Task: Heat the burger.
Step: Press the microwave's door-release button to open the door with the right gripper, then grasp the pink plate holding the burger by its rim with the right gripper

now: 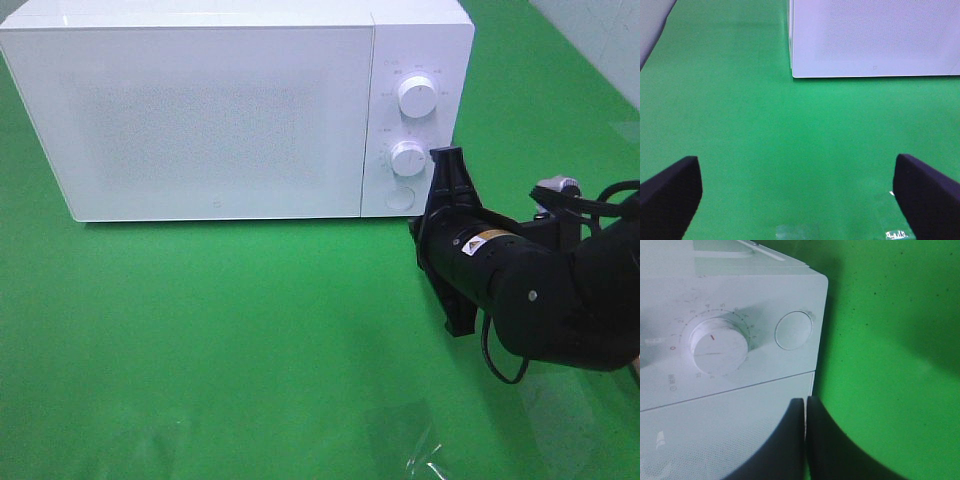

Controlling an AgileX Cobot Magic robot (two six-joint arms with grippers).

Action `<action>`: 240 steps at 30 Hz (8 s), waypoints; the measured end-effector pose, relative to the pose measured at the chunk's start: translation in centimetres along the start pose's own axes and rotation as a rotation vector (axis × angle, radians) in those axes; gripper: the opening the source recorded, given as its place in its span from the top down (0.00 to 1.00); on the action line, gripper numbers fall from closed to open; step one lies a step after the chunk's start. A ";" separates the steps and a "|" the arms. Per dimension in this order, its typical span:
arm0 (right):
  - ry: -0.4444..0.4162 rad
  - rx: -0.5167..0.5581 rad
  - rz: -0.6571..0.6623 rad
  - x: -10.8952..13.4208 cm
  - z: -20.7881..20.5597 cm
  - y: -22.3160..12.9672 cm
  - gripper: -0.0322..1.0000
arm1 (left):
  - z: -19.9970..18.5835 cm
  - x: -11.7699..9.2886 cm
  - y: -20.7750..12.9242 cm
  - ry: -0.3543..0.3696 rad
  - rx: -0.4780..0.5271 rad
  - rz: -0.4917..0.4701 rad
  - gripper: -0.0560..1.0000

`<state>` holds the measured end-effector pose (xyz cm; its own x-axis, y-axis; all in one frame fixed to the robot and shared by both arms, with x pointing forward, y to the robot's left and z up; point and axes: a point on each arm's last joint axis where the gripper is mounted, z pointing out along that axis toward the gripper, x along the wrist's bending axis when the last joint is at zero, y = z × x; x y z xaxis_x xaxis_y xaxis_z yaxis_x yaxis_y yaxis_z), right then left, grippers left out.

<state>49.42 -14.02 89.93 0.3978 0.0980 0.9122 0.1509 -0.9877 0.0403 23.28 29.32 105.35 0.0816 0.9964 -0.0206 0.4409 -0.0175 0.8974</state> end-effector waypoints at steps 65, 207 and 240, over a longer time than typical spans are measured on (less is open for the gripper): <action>0.008 -0.104 0.094 0.9 9.4 0.6 0.96 | 0.0 0.0 0.0 0.001 0.000 0.000 0.04; -0.678 0.557 -1.637 8.4 -10.2 7.9 0.06 | 0.0 0.0 0.0 0.002 0.000 0.001 0.04; -0.896 0.672 -1.373 -0.1 -5.3 14.0 0.22 | 0.0 0.0 0.0 0.002 0.000 0.001 0.04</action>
<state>46.72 -28.46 92.59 -0.0305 0.9920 -0.1225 0.9884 0.0482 0.1441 23.28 29.34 105.35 0.0805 0.9966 -0.0190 0.4410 -0.0185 0.8973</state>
